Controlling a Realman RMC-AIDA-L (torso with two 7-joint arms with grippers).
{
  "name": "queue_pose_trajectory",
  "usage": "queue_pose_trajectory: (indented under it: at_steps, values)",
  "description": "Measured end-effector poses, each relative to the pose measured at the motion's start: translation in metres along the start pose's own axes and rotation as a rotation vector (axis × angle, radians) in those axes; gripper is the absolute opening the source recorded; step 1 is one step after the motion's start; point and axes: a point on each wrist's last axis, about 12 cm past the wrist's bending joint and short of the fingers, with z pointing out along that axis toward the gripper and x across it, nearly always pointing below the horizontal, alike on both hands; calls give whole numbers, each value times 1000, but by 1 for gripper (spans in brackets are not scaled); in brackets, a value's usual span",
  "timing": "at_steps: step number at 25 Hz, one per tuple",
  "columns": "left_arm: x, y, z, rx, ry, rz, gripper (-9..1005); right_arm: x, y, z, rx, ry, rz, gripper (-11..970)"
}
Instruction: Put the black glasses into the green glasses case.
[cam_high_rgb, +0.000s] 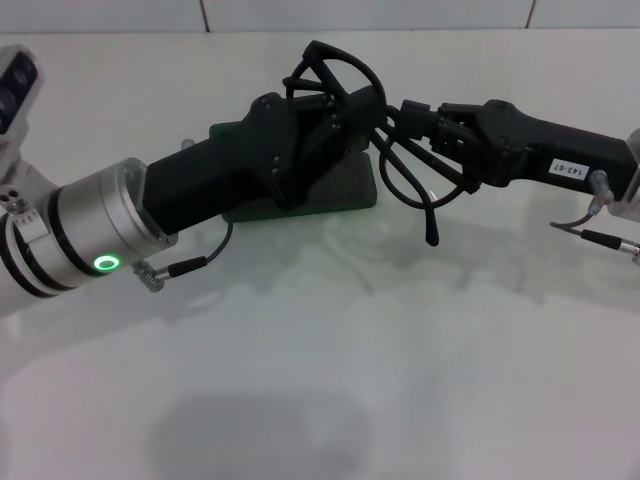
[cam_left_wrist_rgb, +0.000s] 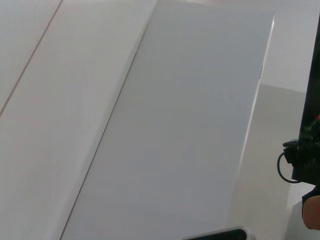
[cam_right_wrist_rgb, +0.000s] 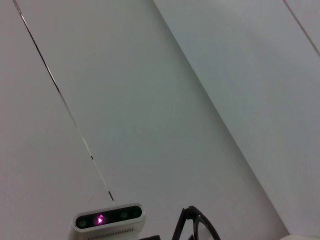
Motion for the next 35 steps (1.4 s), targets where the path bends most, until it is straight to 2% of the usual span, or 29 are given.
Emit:
queue_pose_trajectory:
  at_steps: [35]
  values:
    - [0, 0, 0, 5, -2, 2, 53, 0, 5, 4, -45, -8, 32, 76]
